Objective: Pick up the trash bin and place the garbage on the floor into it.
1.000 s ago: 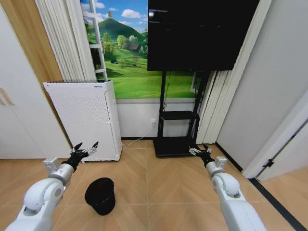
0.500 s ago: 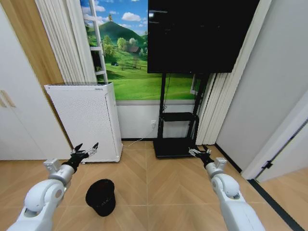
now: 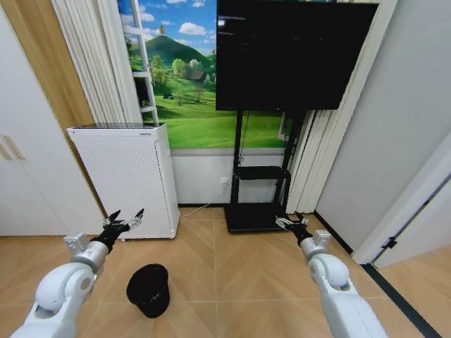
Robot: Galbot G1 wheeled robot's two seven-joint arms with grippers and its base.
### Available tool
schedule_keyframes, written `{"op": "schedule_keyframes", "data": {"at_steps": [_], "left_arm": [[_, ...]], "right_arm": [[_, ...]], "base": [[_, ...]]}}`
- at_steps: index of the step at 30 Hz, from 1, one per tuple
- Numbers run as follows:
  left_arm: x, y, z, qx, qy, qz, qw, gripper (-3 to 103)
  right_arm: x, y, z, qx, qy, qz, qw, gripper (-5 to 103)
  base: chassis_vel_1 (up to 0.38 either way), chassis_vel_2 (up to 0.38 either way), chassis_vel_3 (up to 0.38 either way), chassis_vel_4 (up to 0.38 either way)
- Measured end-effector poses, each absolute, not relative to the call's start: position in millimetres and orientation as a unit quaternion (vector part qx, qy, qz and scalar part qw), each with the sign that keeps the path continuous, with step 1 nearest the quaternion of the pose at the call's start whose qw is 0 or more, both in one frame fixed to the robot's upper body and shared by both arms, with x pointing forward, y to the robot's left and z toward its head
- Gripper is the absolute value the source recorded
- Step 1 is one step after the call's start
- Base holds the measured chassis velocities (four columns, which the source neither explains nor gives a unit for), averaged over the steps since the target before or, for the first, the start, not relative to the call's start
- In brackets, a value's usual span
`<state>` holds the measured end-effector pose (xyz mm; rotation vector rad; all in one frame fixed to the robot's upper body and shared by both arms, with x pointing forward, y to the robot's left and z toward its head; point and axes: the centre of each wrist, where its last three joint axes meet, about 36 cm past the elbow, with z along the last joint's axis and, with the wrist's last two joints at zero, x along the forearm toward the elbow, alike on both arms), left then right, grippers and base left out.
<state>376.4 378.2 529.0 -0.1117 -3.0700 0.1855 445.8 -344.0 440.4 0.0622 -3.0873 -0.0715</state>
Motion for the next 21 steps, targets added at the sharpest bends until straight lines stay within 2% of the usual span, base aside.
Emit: {"op": "schedule_keyframes", "data": {"at_steps": [21], "left_arm": [[375.2, 378.0, 532.7, -0.040, -0.997, 0.060, 0.028, 100]], "right_arm": [[444.7, -343.7, 445.2, 0.023, -0.999, -0.021, 0.027, 100]], "base": [[0.000, 0.000, 0.000, 0.000]]}}
